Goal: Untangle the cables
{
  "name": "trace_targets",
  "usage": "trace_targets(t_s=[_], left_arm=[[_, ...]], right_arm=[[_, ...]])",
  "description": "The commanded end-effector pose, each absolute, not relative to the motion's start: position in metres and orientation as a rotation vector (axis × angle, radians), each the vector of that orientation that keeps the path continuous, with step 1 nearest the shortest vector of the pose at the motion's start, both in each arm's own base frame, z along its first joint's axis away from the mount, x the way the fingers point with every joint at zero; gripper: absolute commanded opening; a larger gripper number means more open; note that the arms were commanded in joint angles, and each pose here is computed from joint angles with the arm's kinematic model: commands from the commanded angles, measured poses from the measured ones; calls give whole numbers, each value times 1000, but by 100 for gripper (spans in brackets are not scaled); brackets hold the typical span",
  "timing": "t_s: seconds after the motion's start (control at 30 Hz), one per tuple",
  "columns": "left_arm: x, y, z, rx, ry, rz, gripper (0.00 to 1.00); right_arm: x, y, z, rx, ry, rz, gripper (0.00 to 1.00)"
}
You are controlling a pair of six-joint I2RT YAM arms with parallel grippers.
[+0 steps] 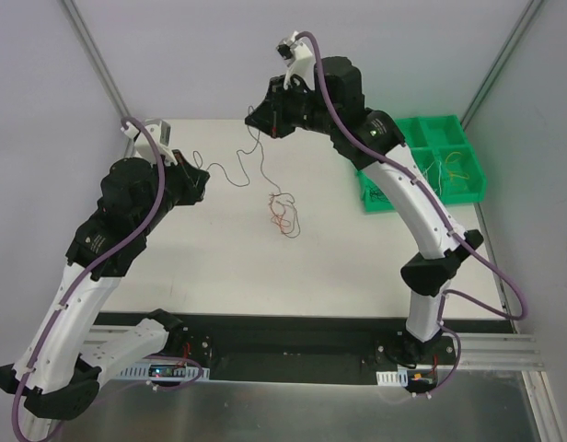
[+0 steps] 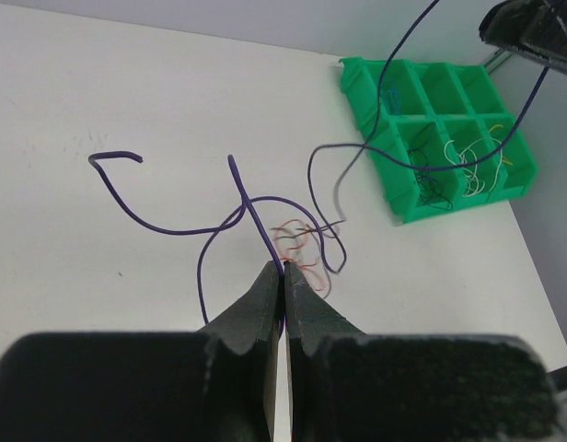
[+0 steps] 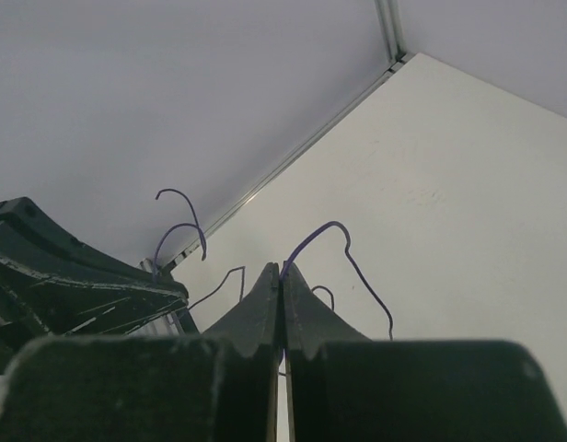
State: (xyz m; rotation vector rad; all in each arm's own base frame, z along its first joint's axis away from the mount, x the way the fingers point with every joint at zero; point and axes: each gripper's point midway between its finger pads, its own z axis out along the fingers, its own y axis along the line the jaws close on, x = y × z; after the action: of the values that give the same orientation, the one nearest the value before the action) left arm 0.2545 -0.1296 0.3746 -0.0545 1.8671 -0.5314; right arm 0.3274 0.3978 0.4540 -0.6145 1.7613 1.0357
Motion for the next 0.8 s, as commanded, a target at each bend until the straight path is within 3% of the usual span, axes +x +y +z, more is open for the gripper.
trace_targets(t_s=[0.0, 0.17, 0.4, 0.5, 0.6, 0.77], left_arm=[[250, -125, 398, -71, 1779, -549, 0], [253, -126, 389, -70, 1800, -538, 0], [263, -146, 346, -41, 1931, -575, 0], [268, -165, 314, -11, 2046, -629, 0], [271, -181, 298, 29, 2123, -699, 0], [273, -180, 333, 31, 2048, -757, 0]], right_arm=[[279, 387, 545, -620, 1504, 1193, 1], [278, 376, 517, -623, 1565, 1126, 1], [296, 344, 306, -594, 2114, 849, 1], [292, 318, 248, -560, 2279, 737, 1], [296, 297, 250, -545, 2283, 646, 1], [300, 305, 353, -569, 2037, 756, 1]])
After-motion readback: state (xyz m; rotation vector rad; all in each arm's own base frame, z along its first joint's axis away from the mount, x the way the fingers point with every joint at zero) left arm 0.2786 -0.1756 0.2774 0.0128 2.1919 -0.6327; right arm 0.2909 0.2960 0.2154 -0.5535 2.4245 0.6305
